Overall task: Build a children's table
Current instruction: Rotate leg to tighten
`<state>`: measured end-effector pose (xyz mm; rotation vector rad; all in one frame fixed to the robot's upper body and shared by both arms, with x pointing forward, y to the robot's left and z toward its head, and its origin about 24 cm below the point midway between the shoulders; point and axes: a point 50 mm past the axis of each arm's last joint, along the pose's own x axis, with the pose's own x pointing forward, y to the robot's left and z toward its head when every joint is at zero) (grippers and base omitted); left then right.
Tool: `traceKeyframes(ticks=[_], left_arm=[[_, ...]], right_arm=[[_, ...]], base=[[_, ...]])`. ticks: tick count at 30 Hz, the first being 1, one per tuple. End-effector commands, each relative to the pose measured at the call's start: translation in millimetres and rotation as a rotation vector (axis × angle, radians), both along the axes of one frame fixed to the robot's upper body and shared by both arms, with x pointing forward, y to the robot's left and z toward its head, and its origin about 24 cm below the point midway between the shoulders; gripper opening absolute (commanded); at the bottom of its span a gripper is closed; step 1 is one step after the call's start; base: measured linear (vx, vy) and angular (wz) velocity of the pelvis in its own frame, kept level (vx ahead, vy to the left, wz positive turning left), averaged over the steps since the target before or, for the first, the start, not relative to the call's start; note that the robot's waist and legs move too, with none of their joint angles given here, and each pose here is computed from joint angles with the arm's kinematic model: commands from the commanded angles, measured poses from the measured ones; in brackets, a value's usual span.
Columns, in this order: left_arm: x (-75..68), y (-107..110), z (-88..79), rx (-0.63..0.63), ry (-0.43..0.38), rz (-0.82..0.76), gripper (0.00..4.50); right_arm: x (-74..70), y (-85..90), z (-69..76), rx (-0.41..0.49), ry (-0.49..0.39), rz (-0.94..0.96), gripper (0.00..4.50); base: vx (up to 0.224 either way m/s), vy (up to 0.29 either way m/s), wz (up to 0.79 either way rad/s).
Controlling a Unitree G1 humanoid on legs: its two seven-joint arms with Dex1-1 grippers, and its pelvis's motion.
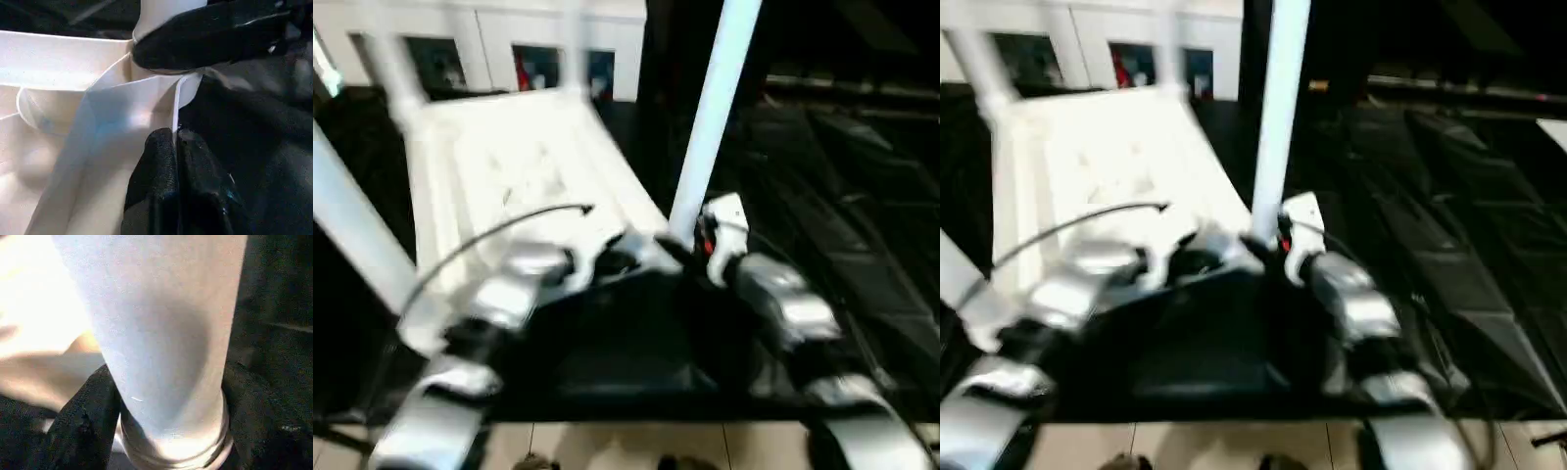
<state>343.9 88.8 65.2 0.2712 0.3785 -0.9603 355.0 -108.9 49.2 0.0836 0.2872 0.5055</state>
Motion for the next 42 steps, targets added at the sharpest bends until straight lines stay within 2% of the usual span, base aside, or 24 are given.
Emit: traceKeyframes(ticks=[1,6,8,9,13,14,18,19,22,23,29,30,32,38,42], left_arm=[[-3.2,-23.1,-6.0,-0.063,0.026,0.028,0.0],[-3.9,-38.4,-4.6,-0.069,0.014,0.021,0.0],[-4.0,-36.3,-4.4,-0.061,0.009,0.01,0.0],[-4.1,-35.6,-4.3,-0.06,0.009,0.006,0.0],[-7.2,-29.5,-5.0,-0.064,0.012,-0.041,0.0],[-8.2,-28.3,-4.7,-0.068,0.01,-0.059,0.0],[-10.1,-20.4,-4.1,-0.065,0.015,-0.106,0.0],[-11.2,-13.8,-3.6,-0.061,0.024,-0.136,0.0],[-13.2,-5.8,-1.9,-0.06,0.028,-0.183,0.0],[-16.7,1.2,0.5,-0.064,0.027,-0.247,0.0],[-28.3,14.0,3.8,-0.076,0.061,-0.382,0.0],[-33.8,19.0,3.4,-0.077,0.094,-0.429,0.0],[-38.6,23.1,3.2,-0.083,0.122,-0.468,0.0],[-42.9,24.7,2.9,-0.091,0.133,-0.5,0.0],[-42.4,23.8,2.7,-0.089,0.126,-0.495,0.0]], right_arm=[[-10.1,15.3,-28.6,-0.037,0.138,-0.029,2.72],[-9.8,35.8,-25.6,-0.064,0.096,0.015,2.72],[-9.6,37.2,-21.3,-0.007,0.078,0.037,2.72],[-9.5,37.3,-20.0,0.01,0.073,0.041,3.27],[-7.0,30.0,-14.5,0.027,0.054,0.071,3.61],[-6.8,28.0,-13.0,0.024,0.045,0.088,3.84],[-8.9,19.7,-7.1,0.015,0.002,0.202,3.84],[-12.3,12.8,-4.1,-0.004,-0.021,0.286,3.84],[-16.9,3.3,-1.5,-0.022,-0.032,0.369,3.84],[-22.3,-6.3,1.1,-0.031,-0.033,0.451,3.84],[-37.0,-23.9,5.8,-0.054,-0.018,0.617,3.84],[-41.0,-28.8,7.2,-0.064,-0.017,0.656,3.84],[-45.1,-32.7,8.0,-0.073,-0.009,0.696,3.84],[-50.3,-32.9,7.6,-0.08,0.016,0.752,3.84],[-51.0,-29.7,6.3,-0.084,0.022,0.761,3.48]], base=[[0.0,0.0,0.0],[0.0,0.0,0.0],[0.0,0.0,0.0],[0.0,0.0,0.0],[0.0,0.0,0.0],[0.0,0.0,0.0],[0.0,0.0,0.0],[0.0,0.0,0.0],[0.0,0.0,0.0],[0.0,0.0,0.0],[0.0,0.0,0.0],[0.0,0.0,0.0],[0.0,0.0,0.0],[0.0,0.0,0.0],[0.0,0.0,0.0]])
